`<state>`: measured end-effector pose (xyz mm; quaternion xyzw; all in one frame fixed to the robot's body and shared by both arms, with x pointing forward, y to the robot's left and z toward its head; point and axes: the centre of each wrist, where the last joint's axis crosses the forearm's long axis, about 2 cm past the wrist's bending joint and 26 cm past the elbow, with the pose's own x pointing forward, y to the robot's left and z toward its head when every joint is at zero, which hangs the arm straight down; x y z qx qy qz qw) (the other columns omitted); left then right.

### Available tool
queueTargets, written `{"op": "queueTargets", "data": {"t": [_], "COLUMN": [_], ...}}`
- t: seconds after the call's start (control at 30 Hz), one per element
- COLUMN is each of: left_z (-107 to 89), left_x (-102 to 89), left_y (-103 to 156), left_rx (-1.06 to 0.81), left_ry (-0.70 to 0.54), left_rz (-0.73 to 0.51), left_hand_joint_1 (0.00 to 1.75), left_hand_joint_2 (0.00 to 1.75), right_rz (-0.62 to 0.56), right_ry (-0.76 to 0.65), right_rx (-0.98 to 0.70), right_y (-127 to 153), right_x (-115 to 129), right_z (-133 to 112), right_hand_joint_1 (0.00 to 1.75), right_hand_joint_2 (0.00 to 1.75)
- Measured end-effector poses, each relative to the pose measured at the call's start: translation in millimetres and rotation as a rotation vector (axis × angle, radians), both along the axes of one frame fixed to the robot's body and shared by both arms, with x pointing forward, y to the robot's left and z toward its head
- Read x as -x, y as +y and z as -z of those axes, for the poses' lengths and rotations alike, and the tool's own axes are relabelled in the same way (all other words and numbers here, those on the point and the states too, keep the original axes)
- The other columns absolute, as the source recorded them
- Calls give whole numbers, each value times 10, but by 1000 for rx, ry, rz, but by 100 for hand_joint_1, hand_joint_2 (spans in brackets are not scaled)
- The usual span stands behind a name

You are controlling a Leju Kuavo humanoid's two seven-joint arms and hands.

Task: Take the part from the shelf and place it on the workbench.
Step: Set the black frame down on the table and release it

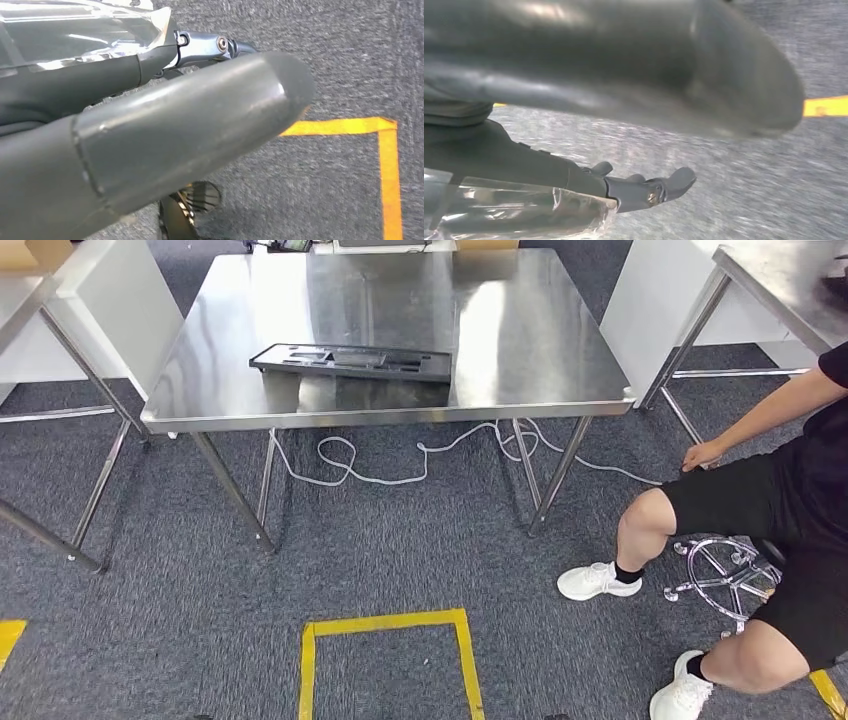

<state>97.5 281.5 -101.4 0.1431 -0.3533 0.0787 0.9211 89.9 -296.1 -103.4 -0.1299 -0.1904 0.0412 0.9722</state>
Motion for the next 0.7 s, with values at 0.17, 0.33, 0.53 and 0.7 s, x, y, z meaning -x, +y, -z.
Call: {"op": "queueTargets", "data": {"t": [0.17, 0.33, 0.53, 0.7], "left_z": [3, 3, 10, 12], "left_x": [13, 14, 44, 57], "left_y": [-8, -18, -19, -21], "left_rx": [4, 6, 8, 9], "left_ry": [5, 6, 13, 17], "left_rz": [-2, -3, -3, -3], "left_hand_joint_1": [0, 0, 0, 0], "left_hand_joint_2": [0, 0, 0, 0], "right_rz": [-2, -10, -15, -33], "right_ry": [35, 46, 65, 79], "right_rx": [8, 12, 13, 12], "right_y": [0, 2, 18, 54], "right_x": [116, 139, 176, 215], "right_z": [22, 26, 33, 40], "right_hand_joint_1": [0, 0, 0, 0], "right_hand_joint_2": [0, 0, 0, 0]}}
